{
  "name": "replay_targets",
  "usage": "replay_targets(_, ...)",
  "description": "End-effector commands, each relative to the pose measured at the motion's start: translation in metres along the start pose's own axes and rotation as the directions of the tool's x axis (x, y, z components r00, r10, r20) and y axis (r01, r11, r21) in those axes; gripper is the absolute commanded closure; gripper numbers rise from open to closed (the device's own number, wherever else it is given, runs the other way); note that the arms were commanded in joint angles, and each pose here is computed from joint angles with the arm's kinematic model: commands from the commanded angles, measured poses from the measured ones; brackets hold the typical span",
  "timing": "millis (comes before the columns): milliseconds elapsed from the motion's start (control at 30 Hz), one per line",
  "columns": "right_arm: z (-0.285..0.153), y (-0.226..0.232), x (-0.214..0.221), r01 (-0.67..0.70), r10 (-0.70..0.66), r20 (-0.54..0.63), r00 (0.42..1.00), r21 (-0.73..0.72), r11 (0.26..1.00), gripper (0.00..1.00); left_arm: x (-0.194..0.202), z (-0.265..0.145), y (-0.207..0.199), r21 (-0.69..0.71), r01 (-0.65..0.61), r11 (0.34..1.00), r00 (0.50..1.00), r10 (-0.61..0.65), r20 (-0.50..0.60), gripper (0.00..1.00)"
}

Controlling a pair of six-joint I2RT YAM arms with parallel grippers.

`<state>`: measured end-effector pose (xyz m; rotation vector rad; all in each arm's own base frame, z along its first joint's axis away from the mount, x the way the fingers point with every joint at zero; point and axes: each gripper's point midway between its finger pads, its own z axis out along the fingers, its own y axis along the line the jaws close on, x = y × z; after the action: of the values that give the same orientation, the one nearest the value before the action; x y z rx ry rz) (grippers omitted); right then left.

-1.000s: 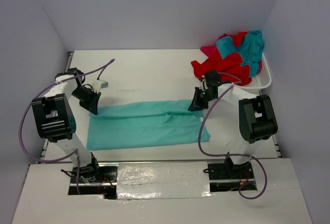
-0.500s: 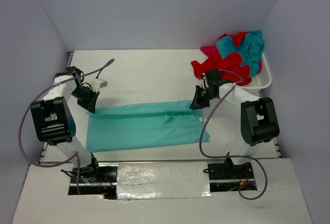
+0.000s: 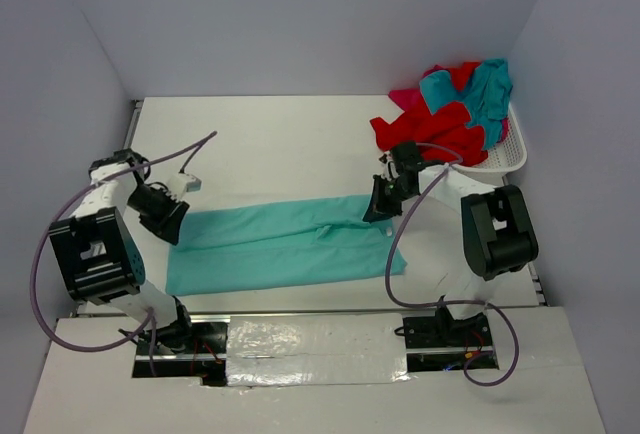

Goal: Fold and stack the t-shirts
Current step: Fold the other side of the tshirt into a rectangle

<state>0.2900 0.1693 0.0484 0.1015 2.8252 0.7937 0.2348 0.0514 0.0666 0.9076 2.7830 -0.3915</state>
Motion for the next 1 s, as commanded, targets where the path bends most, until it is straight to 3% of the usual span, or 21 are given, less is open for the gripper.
replay_targets(0,0.007,-0.002,0.009,0.019,-0.019,-0.027,0.999,-0.005,1.000,1.00,0.007,-0.034,0.008,0.004,-0.068,0.998,0.997,0.068,0.044,0.47)
replay_targets(33,0.008,-0.004,0.010,0.027,-0.027,-0.030,0.999,0.000,1.000,1.00,0.000,-0.058,0.023,-0.039,-0.063,0.997,0.994,0.067,0.089,0.43)
replay_targets(67,0.008,-0.006,0.010,0.032,-0.031,-0.030,0.999,0.010,0.999,1.00,-0.002,-0.062,0.018,0.019,-0.055,0.998,0.994,0.053,0.099,0.42)
replay_targets(133,0.009,-0.009,0.011,0.039,-0.039,-0.041,0.998,0.019,0.999,1.00,-0.015,-0.074,0.027,0.003,-0.053,0.999,0.993,0.053,0.108,0.41)
replay_targets(200,0.011,-0.011,0.011,0.039,-0.038,-0.047,0.998,0.023,0.999,1.00,-0.026,-0.065,0.037,-0.013,0.034,0.999,0.994,-0.032,0.109,0.42)
replay_targets(300,0.011,-0.010,0.009,0.039,-0.038,-0.033,0.999,0.023,0.999,1.00,-0.047,-0.041,0.038,-0.049,0.039,0.998,0.992,-0.033,0.120,0.43)
replay_targets(433,0.007,-0.011,0.010,0.049,-0.047,-0.035,0.998,0.040,0.998,1.00,-0.091,-0.014,0.014,-0.076,-0.061,0.995,0.989,0.071,0.129,0.43)
replay_targets(467,0.007,-0.013,0.012,0.052,-0.050,-0.041,0.998,0.043,0.998,0.94,-0.104,-0.011,0.008,-0.058,-0.079,0.995,0.986,0.086,0.141,0.43)
replay_targets(500,0.007,-0.015,0.015,0.055,-0.052,-0.053,0.997,0.051,0.997,0.72,-0.118,-0.009,-0.003,-0.019,-0.079,0.997,0.982,0.081,0.172,0.43)
replay_targets(600,0.006,-0.019,0.020,0.057,-0.053,-0.067,0.996,0.055,0.997,0.56,-0.166,-0.011,-0.022,0.014,-0.129,0.992,0.965,0.122,0.231,0.42)
replay_targets(633,0.004,-0.018,0.018,0.057,-0.054,-0.058,0.997,0.053,0.997,0.53,-0.191,-0.008,-0.042,0.042,-0.189,0.981,0.951,0.173,0.258,0.42)
replay_targets(700,-0.006,-0.013,0.011,0.058,-0.057,-0.019,0.998,0.044,0.997,0.51,-0.204,0.000,-0.061,0.075,-0.229,0.971,0.945,0.203,0.256,0.42)
replay_targets(867,-0.030,0.006,-0.007,0.104,-0.105,0.096,0.990,0.014,0.994,0.51,-0.199,0.054,-0.102,0.067,-0.358,0.931,0.927,0.346,0.144,0.41)
replay_targets(900,-0.032,0.011,-0.010,0.125,-0.125,0.125,0.984,0.003,0.992,0.46,-0.202,0.061,-0.116,0.072,-0.392,0.917,0.914,0.379,0.144,0.41)
replay_targets(967,-0.024,0.014,-0.005,0.111,-0.106,0.109,0.988,-0.039,0.993,0.44,-0.225,0.066,-0.129,0.080,-0.398,0.914,0.903,0.375,0.211,0.40)
